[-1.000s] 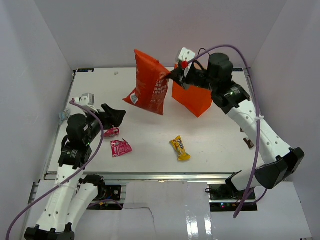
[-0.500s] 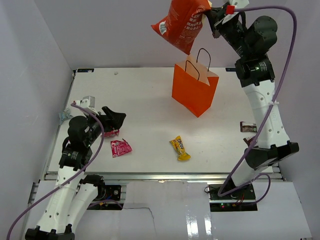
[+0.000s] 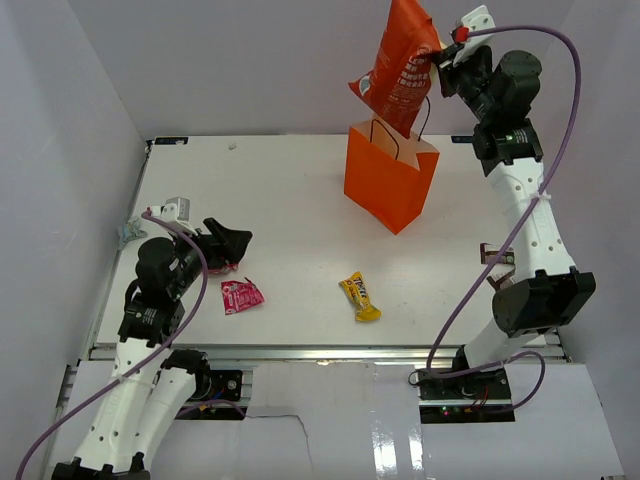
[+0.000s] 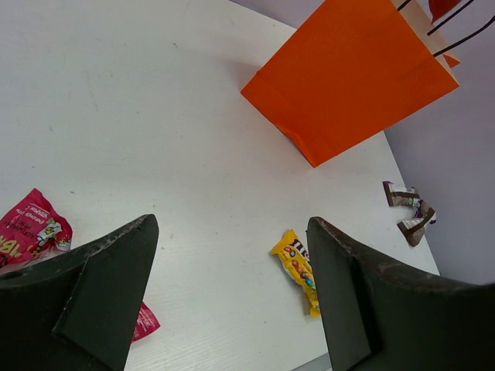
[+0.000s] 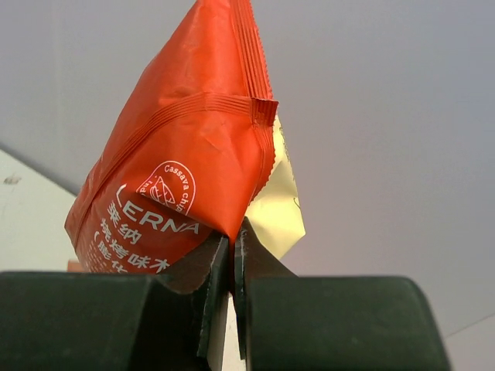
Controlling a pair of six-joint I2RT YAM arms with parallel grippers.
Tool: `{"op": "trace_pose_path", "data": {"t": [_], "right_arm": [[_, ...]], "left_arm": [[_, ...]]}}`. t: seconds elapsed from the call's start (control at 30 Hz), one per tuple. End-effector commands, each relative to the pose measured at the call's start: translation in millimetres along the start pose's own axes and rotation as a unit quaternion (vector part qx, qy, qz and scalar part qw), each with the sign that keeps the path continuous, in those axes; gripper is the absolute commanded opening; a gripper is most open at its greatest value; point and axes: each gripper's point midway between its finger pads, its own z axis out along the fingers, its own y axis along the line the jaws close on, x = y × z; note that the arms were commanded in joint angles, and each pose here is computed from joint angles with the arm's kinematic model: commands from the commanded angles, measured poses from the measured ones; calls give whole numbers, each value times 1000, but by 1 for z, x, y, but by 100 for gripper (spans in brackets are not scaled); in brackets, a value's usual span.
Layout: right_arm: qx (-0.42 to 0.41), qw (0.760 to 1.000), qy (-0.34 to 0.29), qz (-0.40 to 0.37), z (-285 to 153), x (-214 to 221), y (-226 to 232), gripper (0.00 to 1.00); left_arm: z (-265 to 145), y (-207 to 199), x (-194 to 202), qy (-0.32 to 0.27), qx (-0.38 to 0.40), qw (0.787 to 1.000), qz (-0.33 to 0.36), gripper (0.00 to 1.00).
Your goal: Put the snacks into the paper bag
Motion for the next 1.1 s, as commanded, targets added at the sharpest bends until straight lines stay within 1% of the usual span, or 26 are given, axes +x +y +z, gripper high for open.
{"op": "trace_pose_path", "data": {"t": [0.0, 0.03, 0.1, 0.2, 0.4, 0.63, 0.93, 1.07], "right_arm": [[14, 996, -85, -25, -32, -63, -5, 8], [17, 996, -87, -27, -40, -68, -6, 8], [15, 997, -77, -25, -48, -60, -3, 8], [16, 997, -66, -22, -58, -50, -2, 8], [13, 998, -60, -22, -72, -45, 2, 8], [12, 999, -33, -26, -76, -15, 8, 8], [48, 999, -16, -21, -84, 3, 1, 8], [58, 998, -13, -16, -87, 4, -1, 8]], "left_arm": [[-2, 1, 2, -1, -3, 1000, -4, 89], [-2, 1, 2, 0, -2, 1000, -4, 89], [0, 1, 3, 3, -2, 1000, -4, 89], [1, 0, 4, 7, 1, 1000, -4, 89], [1, -1, 6, 10, 8, 1000, -3, 89], [-1, -1, 9, 10, 12, 1000, -2, 89], [-1, -1, 12, 14, 13, 1000, -4, 89], [0, -1, 12, 15, 14, 1000, -4, 89]]}}
